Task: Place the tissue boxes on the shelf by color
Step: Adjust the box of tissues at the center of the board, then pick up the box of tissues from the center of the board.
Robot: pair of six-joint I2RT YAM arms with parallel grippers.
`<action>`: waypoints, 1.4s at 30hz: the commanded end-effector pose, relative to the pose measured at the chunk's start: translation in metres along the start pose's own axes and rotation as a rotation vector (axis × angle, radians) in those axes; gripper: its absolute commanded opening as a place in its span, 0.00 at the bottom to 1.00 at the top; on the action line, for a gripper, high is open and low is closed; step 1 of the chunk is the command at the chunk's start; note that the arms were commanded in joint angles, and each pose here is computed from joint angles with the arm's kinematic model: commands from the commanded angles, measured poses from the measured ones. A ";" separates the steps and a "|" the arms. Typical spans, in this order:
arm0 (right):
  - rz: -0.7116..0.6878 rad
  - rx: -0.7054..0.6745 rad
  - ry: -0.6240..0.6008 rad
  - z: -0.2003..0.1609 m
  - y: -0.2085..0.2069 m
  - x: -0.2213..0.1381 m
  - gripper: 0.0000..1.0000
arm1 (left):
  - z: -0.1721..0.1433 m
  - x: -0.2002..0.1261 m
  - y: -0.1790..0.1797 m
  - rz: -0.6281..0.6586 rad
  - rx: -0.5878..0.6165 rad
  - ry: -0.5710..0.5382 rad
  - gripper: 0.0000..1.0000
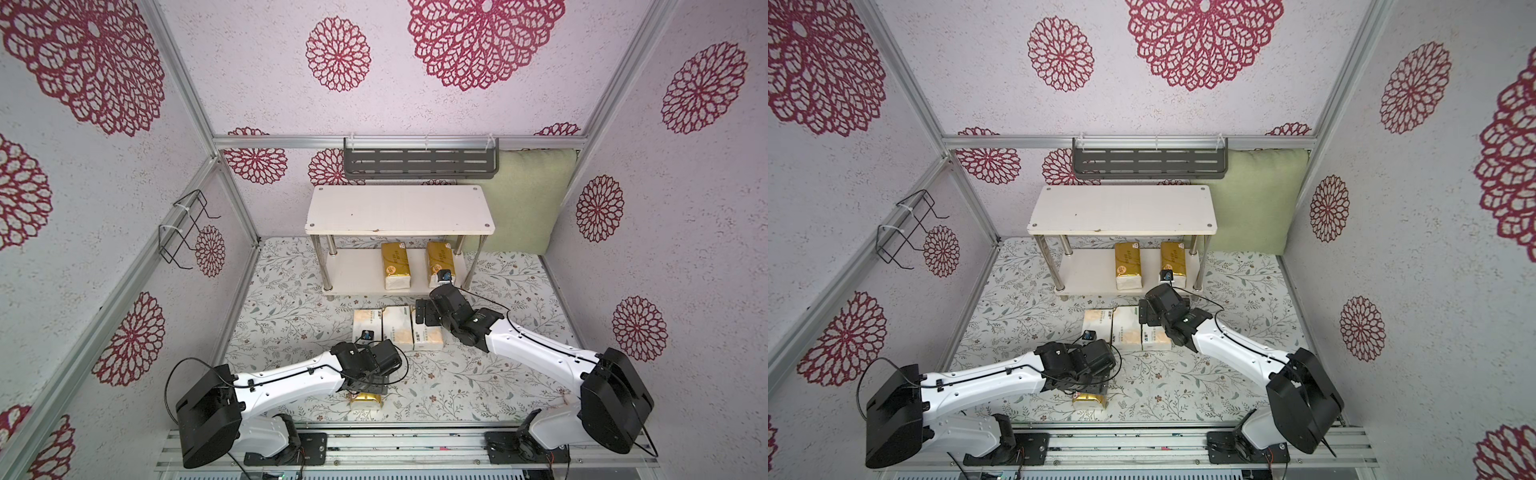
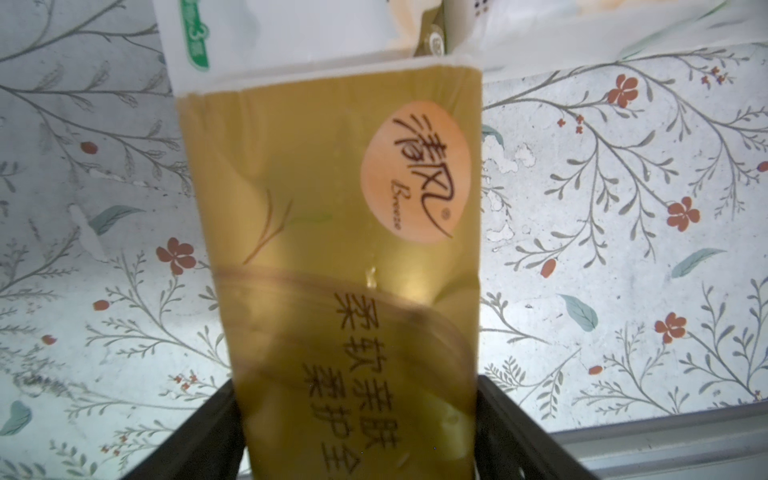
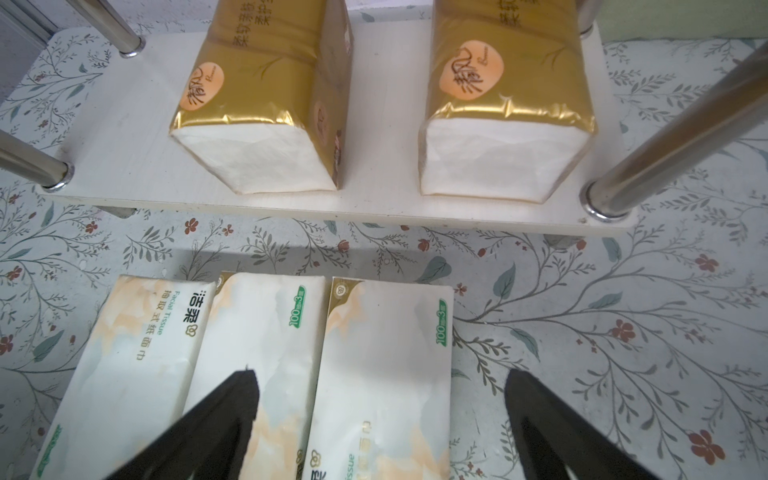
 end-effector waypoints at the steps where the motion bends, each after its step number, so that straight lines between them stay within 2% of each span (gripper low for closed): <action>1: 0.011 0.020 -0.009 0.001 0.002 0.001 0.99 | 0.014 -0.001 -0.002 -0.008 -0.010 -0.049 0.85; 3: 0.010 0.020 -0.008 0.001 0.002 0.001 0.99 | 0.015 -0.001 -0.003 -0.011 -0.009 -0.051 0.87; 6: 0.010 0.019 -0.006 0.001 0.001 0.001 0.99 | 0.013 -0.001 -0.002 -0.003 -0.023 -0.037 1.00; 18: 0.017 0.025 -0.002 -0.002 0.002 0.003 0.99 | -0.011 -0.006 0.007 0.053 -0.092 -0.061 0.97; 29: 0.017 0.024 -0.003 -0.002 0.003 0.003 0.99 | -0.022 0.001 0.001 0.117 -0.053 -0.117 0.97; 42: 0.024 0.018 -0.001 0.001 0.008 0.006 0.99 | -0.026 0.016 -0.001 0.119 -0.037 -0.145 0.97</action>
Point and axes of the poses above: each gripper's point midway between its finger pads, its own x axis out along the fingers, its own y axis along the line the jaws close on, z = x × y, the point moved 5 cm from there along -x, back along the fingers, and after that the axes turned 5 degrees about x, right-handed, at the moved point
